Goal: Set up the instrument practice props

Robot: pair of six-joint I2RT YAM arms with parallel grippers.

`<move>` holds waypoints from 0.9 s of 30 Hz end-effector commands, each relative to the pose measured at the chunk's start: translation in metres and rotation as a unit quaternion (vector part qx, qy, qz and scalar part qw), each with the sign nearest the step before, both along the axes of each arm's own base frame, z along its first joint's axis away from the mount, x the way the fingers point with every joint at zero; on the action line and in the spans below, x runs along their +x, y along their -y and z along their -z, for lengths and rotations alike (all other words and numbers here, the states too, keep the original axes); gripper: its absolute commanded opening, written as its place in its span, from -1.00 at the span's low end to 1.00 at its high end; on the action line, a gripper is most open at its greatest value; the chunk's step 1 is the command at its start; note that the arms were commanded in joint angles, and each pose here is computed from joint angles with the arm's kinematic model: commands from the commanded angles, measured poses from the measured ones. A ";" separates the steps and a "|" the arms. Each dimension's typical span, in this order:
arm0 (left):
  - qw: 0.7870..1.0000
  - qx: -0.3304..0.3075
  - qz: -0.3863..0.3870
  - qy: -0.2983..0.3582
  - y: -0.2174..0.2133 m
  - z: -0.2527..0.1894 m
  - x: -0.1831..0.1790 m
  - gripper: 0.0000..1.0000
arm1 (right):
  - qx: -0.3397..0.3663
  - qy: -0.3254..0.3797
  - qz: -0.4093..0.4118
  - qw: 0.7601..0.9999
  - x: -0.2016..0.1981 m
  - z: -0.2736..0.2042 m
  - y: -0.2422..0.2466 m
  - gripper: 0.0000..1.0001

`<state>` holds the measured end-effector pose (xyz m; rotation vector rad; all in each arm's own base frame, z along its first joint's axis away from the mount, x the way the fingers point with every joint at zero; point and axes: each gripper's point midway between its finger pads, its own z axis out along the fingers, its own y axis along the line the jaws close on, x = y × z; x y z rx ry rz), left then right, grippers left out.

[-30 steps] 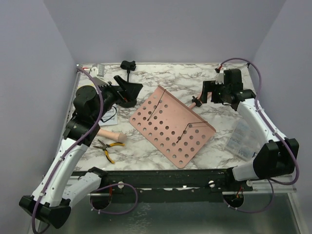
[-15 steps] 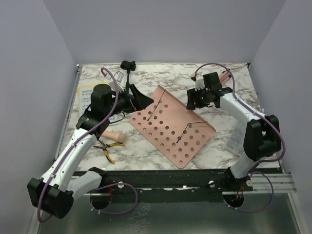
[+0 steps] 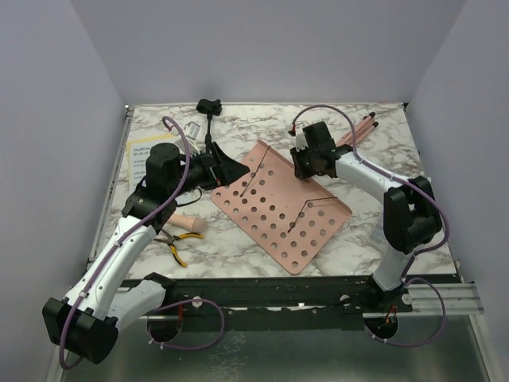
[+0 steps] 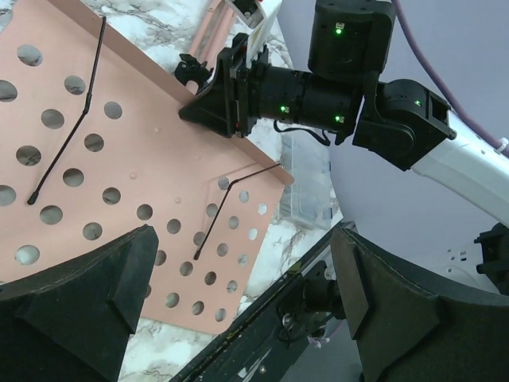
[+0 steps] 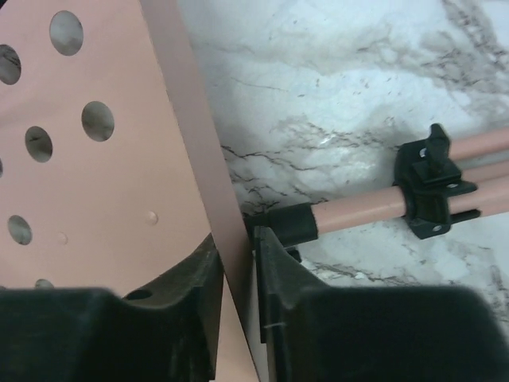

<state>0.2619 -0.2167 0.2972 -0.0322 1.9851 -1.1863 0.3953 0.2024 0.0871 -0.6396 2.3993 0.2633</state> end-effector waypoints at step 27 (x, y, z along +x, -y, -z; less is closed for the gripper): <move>0.935 -0.043 -0.286 0.206 -0.123 -0.106 -0.040 0.98 | 0.332 0.055 0.177 0.925 0.019 -0.229 -0.006 -0.99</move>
